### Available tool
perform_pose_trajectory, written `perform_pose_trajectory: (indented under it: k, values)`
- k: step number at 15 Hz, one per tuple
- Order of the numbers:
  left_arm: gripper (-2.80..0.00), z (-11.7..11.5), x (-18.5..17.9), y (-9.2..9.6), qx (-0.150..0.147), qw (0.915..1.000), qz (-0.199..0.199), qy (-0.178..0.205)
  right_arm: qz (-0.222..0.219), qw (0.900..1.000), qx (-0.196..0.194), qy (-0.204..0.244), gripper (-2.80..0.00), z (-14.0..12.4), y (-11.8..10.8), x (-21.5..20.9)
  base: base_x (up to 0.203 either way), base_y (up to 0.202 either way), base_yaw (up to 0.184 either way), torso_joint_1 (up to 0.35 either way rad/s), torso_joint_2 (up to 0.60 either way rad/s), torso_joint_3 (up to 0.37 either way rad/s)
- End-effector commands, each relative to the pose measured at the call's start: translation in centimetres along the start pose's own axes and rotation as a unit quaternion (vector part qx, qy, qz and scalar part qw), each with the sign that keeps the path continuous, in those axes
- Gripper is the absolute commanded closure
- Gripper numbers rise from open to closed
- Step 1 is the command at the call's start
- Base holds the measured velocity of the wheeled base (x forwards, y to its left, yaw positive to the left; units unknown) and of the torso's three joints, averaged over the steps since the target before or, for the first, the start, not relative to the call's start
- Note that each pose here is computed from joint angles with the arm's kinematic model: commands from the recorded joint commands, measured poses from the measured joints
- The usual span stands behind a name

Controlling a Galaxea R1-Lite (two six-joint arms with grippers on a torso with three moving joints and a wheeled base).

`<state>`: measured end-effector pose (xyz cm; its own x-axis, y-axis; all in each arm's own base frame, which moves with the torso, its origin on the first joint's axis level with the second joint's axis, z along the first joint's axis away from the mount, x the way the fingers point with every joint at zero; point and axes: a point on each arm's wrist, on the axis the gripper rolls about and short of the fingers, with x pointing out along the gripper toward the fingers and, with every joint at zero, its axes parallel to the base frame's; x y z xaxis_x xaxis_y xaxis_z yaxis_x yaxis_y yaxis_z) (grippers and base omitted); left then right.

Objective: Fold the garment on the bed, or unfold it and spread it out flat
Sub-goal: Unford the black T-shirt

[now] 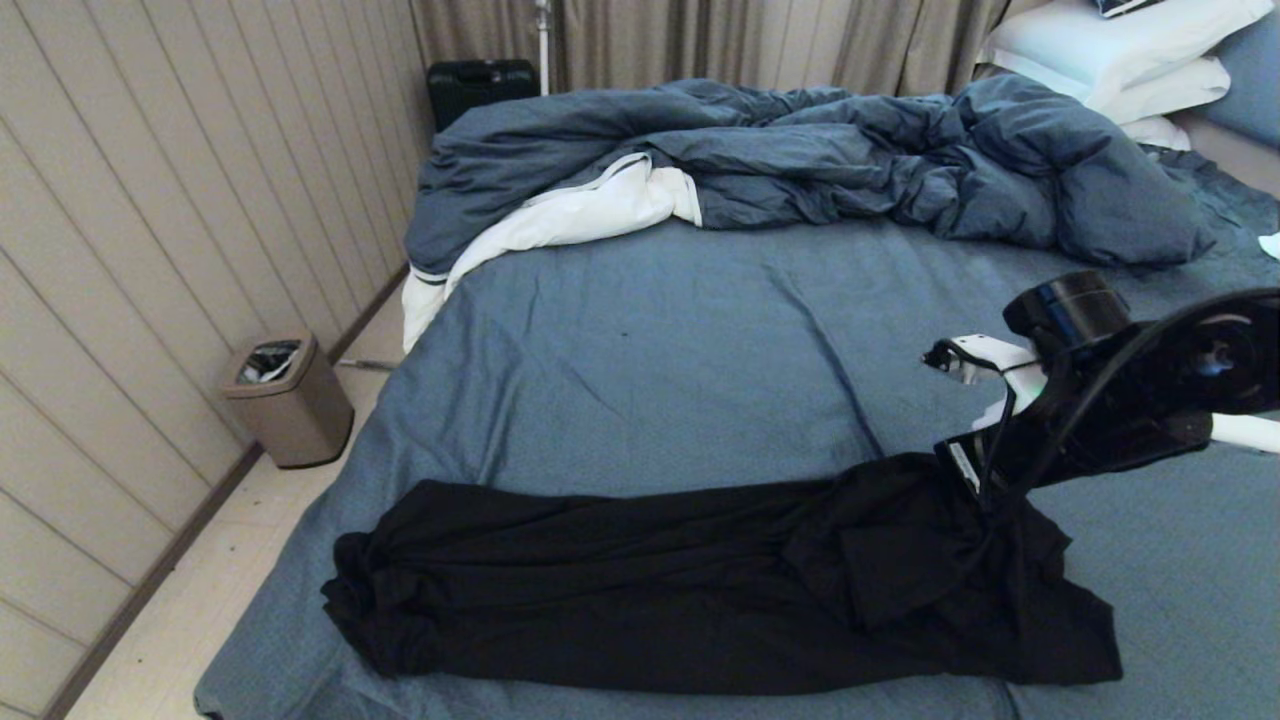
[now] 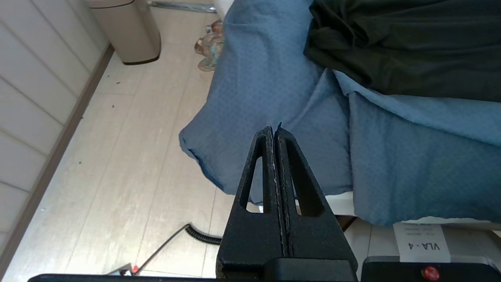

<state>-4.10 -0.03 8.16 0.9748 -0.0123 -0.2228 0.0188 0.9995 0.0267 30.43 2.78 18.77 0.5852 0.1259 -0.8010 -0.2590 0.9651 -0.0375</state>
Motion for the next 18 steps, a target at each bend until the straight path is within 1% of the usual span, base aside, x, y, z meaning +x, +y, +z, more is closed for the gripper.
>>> perform_pose_trajectory:
  k: [1, 3, 7, 10, 12, 15, 18]
  values:
    - [0.0, 0.0, 0.0, 0.0, 0.0, 1.0, 0.001, 0.002, -0.003, 1.0, 0.011, -0.019, 0.0, 1.1, -0.2, -0.4, 0.0, 0.0, 0.0, 0.0, 0.0, 0.0]
    - [0.0, 0.0, 0.0, 0.0, -0.001, 1.0, 0.0, 0.002, -0.005, 0.999, 0.042, -0.028, 0.0, 2.3, -0.6, 0.8, 0.0, 0.0, 0.0, 0.0, 0.0, 0.0]
    - [0.0, 0.0, 0.0, 0.0, 0.0, 1.0, 0.001, 0.002, -0.018, 0.994, 0.089, -0.063, 0.0, 4.6, -1.5, 5.1, 0.0, 0.0, 0.0, 0.0, 0.0, 0.0]
    - [0.0, 0.0, 0.0, 0.0, 0.0, 1.0, 0.0, 0.002, -0.033, 0.987, 0.125, -0.096, 0.0, 6.7, -2.1, 7.2, 0.0, 0.0, 0.0, 0.0, 0.0, 0.0]
    - [0.0, 0.0, 0.0, 0.0, 0.0, 1.0, 0.0, 0.002, -0.048, 0.98, 0.152, -0.117, 0.0, 8.3, -2.6, 8.5, 0.0, 0.0, 0.0, 0.0, 0.0, 0.0]
    - [0.0, 0.0, 0.0, 0.0, 0.0, 1.0, 0.0, 0.002, -0.063, 0.977, 0.165, -0.119, 0.0, 9.1, -3.0, 10.9, 0.0, 0.0, 0.0, 0.0, 0.0, 0.0]
    - [0.0, 0.0, 0.0, 0.0, 0.0, 1.0, 0.0, 0.002, -0.064, 0.977, 0.165, -0.121, 0.0, 9.3, -3.0, 11.4, 0.0, 0.0, 0.0, 0.0, 0.0, 0.0]
